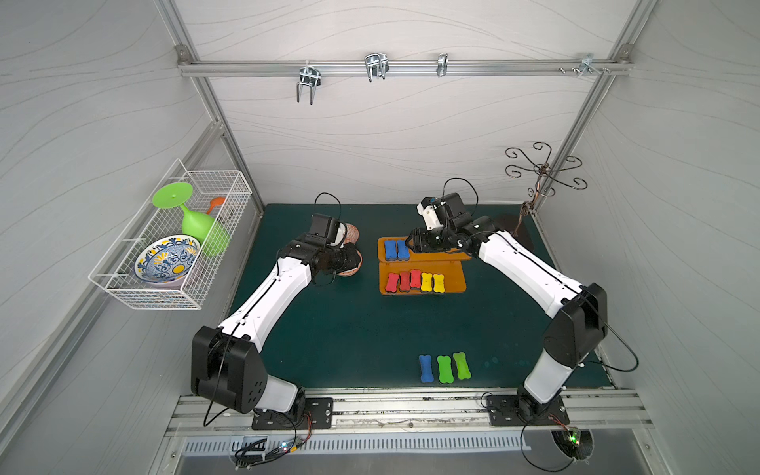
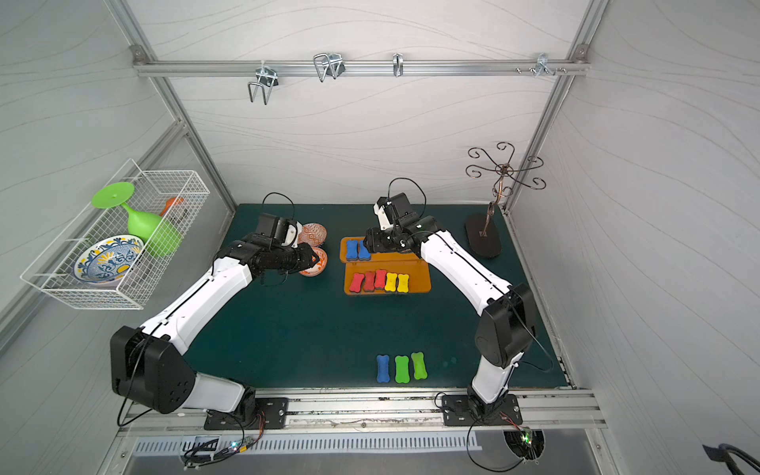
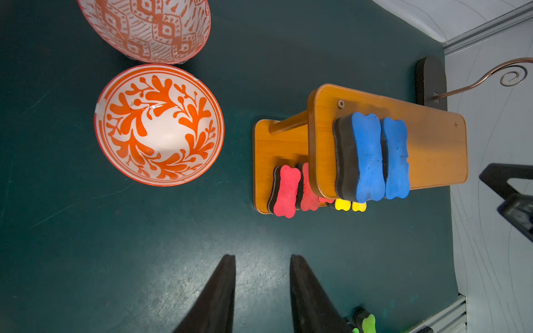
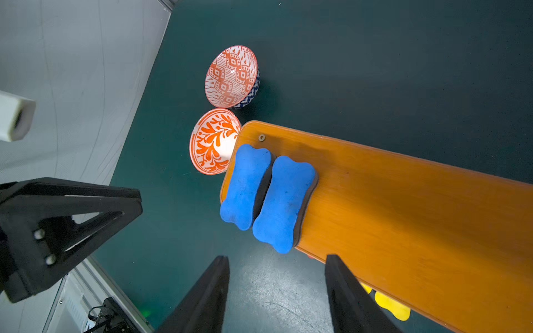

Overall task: Remove the whiteboard erasers from the shelf
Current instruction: Pick up the whiteboard eraser from the shelf.

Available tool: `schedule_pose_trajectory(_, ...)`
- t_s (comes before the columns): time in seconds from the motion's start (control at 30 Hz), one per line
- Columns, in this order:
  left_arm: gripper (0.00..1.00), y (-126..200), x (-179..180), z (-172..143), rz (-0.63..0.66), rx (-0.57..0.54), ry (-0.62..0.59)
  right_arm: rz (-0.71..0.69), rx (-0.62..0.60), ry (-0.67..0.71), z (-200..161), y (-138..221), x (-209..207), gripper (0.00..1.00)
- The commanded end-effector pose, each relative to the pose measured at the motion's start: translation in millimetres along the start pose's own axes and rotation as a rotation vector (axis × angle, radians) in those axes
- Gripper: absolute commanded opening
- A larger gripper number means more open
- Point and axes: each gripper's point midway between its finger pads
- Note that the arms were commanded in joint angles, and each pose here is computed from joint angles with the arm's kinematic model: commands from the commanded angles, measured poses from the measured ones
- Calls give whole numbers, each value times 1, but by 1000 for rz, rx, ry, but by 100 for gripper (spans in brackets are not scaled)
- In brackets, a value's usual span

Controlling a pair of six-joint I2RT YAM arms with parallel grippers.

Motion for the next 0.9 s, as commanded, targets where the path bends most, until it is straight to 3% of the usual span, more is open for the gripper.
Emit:
schedule_pose_trajectory(0.0, 35, 2, -1, 6, -9, -14, 5, -37, 31, 12, -2, -9, -5, 59)
schedule_pose_trajectory(0.17, 35, 1, 0, 6, -10, -11, 10, -121, 64, -5, -3, -27, -14, 60)
schedule_pose_trajectory(0.87, 34, 0, 4, 5, -17, -7, 20, -144, 130, 26, -16, -62, -8, 60)
Point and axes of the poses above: each gripper's point midway between its finger pads, its own y axis back along the fingers, its own x axis along the line the jaws close on, z = x × y, and after that the axes turned 1 degree about y, right-handed
